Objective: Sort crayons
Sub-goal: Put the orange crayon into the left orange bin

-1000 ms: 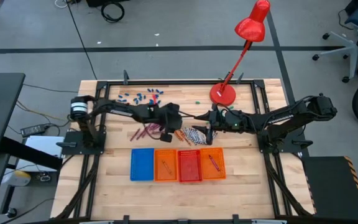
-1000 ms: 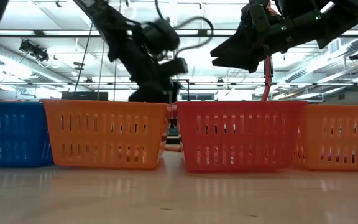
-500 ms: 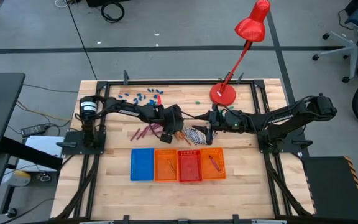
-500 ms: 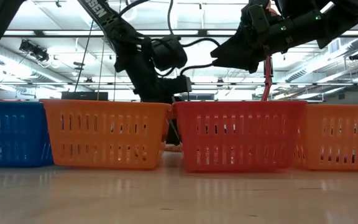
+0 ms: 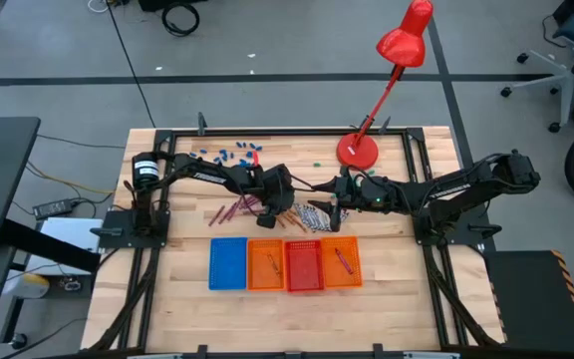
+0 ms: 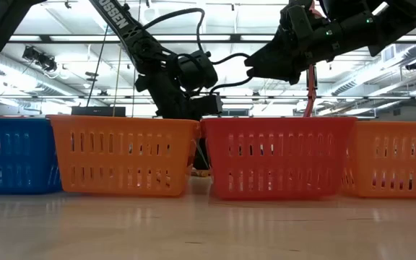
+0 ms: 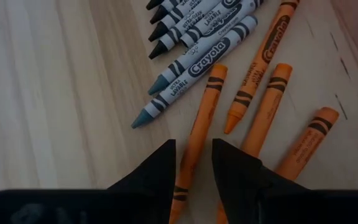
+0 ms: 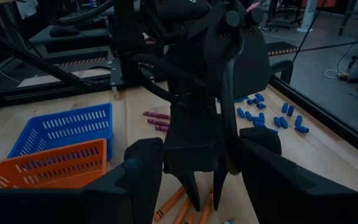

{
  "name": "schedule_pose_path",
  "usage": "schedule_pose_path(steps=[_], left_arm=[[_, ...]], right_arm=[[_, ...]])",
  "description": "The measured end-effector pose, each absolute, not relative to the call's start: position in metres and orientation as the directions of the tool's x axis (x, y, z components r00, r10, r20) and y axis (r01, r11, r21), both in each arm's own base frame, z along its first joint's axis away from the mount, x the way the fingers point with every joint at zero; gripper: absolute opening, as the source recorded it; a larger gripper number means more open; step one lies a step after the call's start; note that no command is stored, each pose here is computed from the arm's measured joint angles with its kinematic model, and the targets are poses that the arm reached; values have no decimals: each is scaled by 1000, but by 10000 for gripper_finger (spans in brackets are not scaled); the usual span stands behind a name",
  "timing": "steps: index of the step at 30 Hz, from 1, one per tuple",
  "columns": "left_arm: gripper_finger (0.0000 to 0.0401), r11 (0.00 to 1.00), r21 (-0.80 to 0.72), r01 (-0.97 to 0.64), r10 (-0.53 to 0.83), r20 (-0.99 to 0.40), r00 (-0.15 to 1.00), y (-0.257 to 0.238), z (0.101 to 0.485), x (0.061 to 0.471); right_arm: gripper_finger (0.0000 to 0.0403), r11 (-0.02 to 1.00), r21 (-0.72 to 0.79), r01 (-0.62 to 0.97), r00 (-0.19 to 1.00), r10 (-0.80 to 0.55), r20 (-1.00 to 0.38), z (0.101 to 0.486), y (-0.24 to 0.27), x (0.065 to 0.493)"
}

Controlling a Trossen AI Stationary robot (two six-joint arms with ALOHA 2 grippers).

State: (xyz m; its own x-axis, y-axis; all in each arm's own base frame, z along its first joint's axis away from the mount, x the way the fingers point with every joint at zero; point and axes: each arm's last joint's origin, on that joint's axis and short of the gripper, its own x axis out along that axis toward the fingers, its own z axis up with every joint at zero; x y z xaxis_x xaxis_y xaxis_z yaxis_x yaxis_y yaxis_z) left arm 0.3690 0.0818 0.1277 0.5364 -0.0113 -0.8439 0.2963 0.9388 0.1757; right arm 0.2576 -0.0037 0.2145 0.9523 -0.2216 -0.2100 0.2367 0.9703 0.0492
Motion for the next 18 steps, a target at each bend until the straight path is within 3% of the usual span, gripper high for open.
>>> schedule_pose_path(steps=[4,11,18], left_arm=[[101,941,167,296,-16,-847,531,82,127,368],[22,944,153,291,-24,-852,524,85,126,367],[24,936,176,306,-13,-850,527,84,130,366]], right_arm=[[213,970,49,236,952,-221,-210,214,-4,258],[213,970,49,236,953,-221,-209,215,-4,258],[213,971,49,236,952,-221,-210,214,-4,258]])
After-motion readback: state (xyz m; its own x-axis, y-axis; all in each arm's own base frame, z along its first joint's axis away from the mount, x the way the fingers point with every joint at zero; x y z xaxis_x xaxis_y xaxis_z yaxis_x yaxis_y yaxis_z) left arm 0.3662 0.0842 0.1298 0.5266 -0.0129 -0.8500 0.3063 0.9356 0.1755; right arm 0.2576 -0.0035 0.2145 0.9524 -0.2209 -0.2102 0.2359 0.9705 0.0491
